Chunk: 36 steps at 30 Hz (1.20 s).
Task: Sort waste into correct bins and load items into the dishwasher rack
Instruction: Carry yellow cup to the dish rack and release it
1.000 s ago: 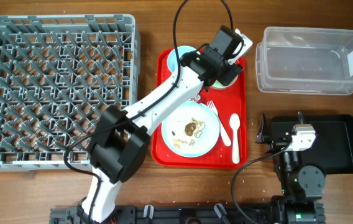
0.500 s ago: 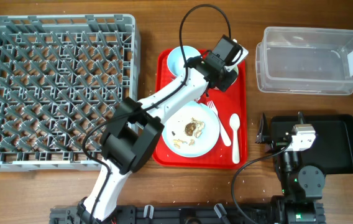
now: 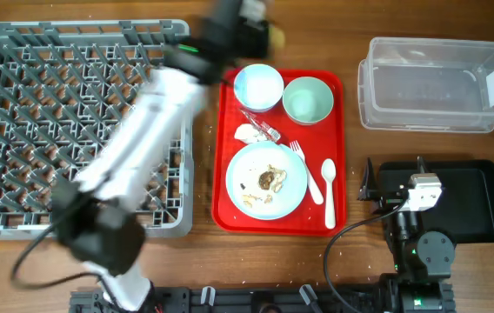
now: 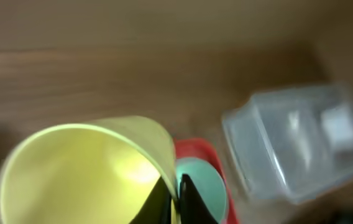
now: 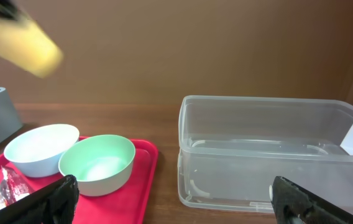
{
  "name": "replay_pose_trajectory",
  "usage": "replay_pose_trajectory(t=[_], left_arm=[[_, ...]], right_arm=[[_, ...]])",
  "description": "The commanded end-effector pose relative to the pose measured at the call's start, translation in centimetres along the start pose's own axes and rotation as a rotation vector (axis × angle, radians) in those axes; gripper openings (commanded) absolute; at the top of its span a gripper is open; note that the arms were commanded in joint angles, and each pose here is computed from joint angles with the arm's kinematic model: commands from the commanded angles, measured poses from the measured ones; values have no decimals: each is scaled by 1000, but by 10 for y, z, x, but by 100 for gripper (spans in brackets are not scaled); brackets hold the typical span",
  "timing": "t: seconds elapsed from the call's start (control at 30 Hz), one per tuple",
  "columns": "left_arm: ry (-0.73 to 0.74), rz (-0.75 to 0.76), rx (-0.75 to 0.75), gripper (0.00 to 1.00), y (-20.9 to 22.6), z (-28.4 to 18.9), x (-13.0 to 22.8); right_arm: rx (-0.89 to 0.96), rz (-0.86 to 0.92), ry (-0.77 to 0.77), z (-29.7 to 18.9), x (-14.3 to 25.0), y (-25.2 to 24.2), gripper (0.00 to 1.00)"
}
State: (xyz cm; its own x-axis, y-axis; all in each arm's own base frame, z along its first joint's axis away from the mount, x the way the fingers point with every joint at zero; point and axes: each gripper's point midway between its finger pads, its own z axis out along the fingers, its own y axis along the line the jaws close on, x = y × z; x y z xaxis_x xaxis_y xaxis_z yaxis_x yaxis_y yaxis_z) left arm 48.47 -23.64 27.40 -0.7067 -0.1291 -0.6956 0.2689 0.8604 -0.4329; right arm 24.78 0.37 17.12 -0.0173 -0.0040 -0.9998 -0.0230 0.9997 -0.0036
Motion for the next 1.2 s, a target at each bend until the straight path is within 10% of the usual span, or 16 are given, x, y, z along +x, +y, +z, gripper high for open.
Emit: replay_pose_trajectory(t=[0.0, 0.17, 0.53, 1.17], left_arm=[[50, -399, 302, 4, 84, -69, -42], [38, -749, 607, 4, 239, -145, -37], [105, -1132, 577, 4, 332, -116, 21], [155, -1091, 528, 4, 332, -75, 38]], right_arm=[[-14, 10, -8, 0, -2, 2, 100], [-14, 10, -8, 0, -2, 2, 100], [-14, 10, -8, 0, -2, 2, 100], [-14, 10, -8, 0, -2, 2, 100]])
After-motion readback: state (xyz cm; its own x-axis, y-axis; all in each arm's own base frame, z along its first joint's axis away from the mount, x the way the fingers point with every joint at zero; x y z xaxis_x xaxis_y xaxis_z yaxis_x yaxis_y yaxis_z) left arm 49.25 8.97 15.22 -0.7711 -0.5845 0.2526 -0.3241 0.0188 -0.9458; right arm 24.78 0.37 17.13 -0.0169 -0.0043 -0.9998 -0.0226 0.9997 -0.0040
